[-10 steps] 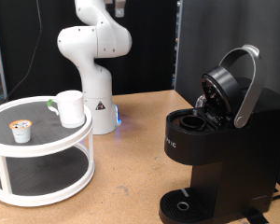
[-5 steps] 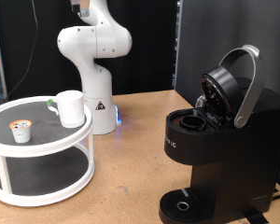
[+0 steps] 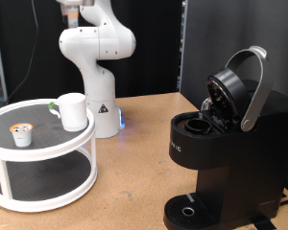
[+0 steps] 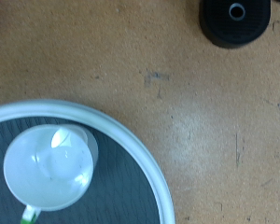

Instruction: Make a cup of coffee with the keurig machine

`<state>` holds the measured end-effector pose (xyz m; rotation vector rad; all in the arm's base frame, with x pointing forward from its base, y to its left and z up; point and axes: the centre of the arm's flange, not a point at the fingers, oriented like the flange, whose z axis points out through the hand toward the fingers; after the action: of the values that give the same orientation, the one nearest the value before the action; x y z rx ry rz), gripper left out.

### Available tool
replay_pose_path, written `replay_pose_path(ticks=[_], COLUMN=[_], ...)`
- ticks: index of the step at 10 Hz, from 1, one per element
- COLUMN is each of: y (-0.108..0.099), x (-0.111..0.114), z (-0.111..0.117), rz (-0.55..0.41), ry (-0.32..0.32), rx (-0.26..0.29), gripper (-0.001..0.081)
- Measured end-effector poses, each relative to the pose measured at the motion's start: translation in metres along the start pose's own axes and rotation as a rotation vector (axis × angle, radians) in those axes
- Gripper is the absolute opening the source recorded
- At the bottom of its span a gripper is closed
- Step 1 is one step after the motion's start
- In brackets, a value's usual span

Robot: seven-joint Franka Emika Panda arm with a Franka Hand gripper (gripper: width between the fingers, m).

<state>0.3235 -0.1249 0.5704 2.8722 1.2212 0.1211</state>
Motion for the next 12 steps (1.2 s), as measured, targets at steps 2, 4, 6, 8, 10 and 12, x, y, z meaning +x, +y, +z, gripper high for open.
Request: replay_pose_path(ticks=[2, 4, 6, 8, 10, 12], y=[0.022, 0.040, 0.039, 0.046, 0.065, 0.085], x=[-0.022, -0.038, -0.039, -0.050, -0.071, -0.090], z=[0.012, 0.016, 0.020, 0.028, 0.037, 0.049], rz=[-0.029, -0.063, -0.058, -0.032, -0.015, 0.006], ry=[-0.016, -0.012, -0.023, -0.034, -0.013, 0.001], rx=[0.009, 0.027, 0.032, 0.028, -0.001, -0.018], gripper=[0.0806, 0.0806, 0.0806, 0.0806, 0.0806, 0.0806])
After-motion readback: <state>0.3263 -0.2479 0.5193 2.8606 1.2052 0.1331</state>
